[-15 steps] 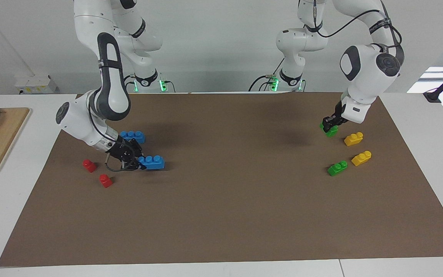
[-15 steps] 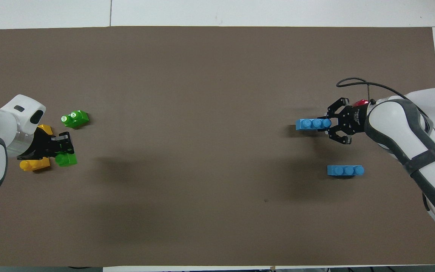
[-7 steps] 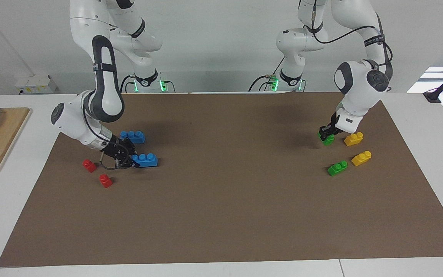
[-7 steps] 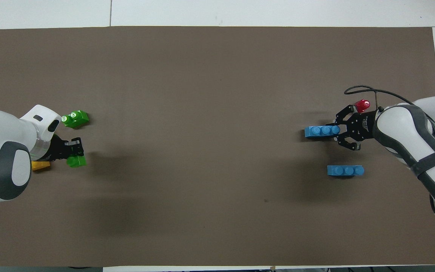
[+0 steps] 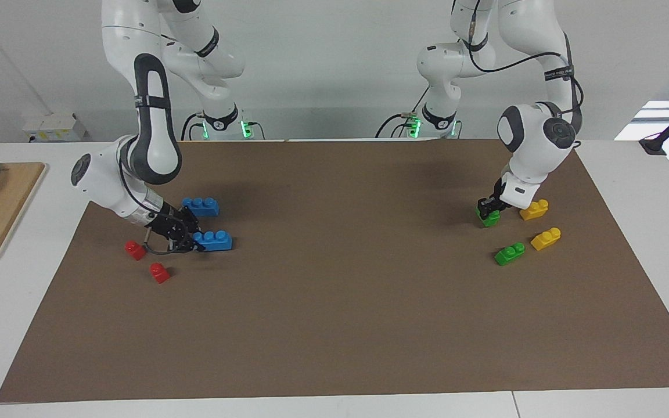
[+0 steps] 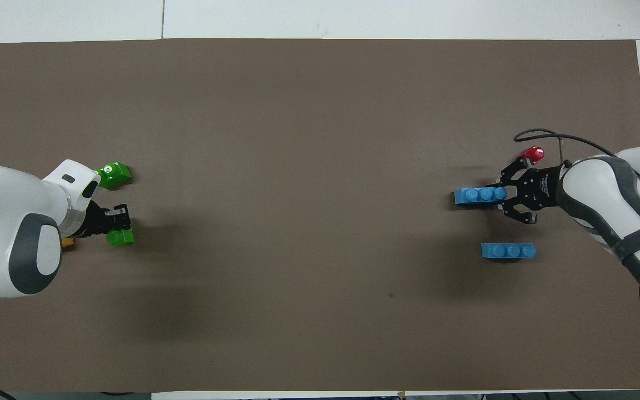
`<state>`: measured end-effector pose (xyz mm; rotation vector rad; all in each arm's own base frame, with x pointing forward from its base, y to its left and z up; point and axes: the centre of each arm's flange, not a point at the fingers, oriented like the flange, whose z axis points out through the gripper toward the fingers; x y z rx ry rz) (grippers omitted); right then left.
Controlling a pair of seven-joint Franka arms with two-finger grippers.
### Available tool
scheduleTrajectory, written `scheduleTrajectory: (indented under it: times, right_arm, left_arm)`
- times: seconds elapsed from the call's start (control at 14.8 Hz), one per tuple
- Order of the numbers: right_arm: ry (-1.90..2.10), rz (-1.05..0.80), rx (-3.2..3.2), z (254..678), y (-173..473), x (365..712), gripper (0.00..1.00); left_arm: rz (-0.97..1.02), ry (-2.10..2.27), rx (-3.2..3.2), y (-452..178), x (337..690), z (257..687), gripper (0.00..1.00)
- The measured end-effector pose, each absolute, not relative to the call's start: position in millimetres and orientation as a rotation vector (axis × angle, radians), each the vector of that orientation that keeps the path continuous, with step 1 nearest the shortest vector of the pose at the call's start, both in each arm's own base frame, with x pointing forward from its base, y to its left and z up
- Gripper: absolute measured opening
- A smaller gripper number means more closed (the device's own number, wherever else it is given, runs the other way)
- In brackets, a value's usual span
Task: Remove green block with left arm and hold with right
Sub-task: 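Lower the green brick with the left gripper while the right gripper lowers blue, then open both grippers and lift them off the bricks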
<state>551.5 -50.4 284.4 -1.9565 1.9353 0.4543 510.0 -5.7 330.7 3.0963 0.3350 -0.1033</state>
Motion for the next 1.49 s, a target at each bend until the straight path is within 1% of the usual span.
scheduleTrajectory:
  times: [0.41,0.47,0.54,0.61,0.68,0.74,0.81,0.88,0.95,1.01,1.08,1.22,1.35,1.49]
  right_arm:
    - [1.928,0.450,-1.963,284.9,-50.6,551.3,0.35]
    - [1.918,0.447,-1.971,285.0,-50.6,551.3,0.39]
    - [1.909,0.445,-1.978,285.2,-50.6,551.3,0.39]
    - [1.899,0.442,-1.986,285.4,-50.6,551.4,0.44]
    - [1.894,0.440,-1.991,285.7,-50.6,551.4,0.56]
    - [1.891,0.437,-1.994,286.4,-50.5,551.5,0.68]
    - [1.888,0.435,-1.996,287.5,-50.3,551.7,0.78]
    - [1.883,0.435,-1.998,290.0,-49.7,552.1,0.80]
    - [1.872,0.448,-2.001,295.2,-48.1,552.3,0.81]
    - [1.856,0.465,-2.005,303.0,-46.0,553.1,0.89]
    - [1.844,0.482,-2.003,313.3,-44.1,554.5,0.91]
    - [1.832,0.496,-1.999,339.2,-41.8,557.1,0.90]
    - [1.819,0.464,-2.011,368.7,-41.8,560.9,0.90]
    - [1.783,0.399,-2.061,400.6,-43.2,567.4,0.91]
  left_arm:
    - [-0.100,0.407,3.090,-7.6,511.6,324.6,0.35]
    - [-0.104,0.412,3.089,-10.1,511.4,323.6,0.35]
    - [-0.107,0.414,3.090,-11.8,511.2,322.6,0.35]
    - [-0.110,0.415,3.090,-12.5,510.9,321.7,0.35]
    - [-0.111,0.416,3.090,-12.5,510.8,321.2,0.35]
    - [-0.112,0.416,3.090,-12.6,510.8,321.0,0.40]
    - [-0.112,0.416,3.090,-12.6,510.8,320.9,0.40]
    - [-0.112,0.416,3.090,-12.7,510.8,320.8,0.45]
    - [-0.112,0.415,3.090,-12.9,510.8,320.8,0.55]
    - [-0.113,0.413,3.090,-13.5,510.7,320.8,0.67]
    - [-0.113,0.409,3.091,-14.7,510.8,320.9,0.80]
    - [-0.105,0.400,3.092,-17.7,513.1,325.1,1.00]
    - [-0.101,0.398,3.090,-18.1,518.9,341.3,1.00]
    - [-0.111,0.397,3.089,-17.8,526.5,371.6,1.00]
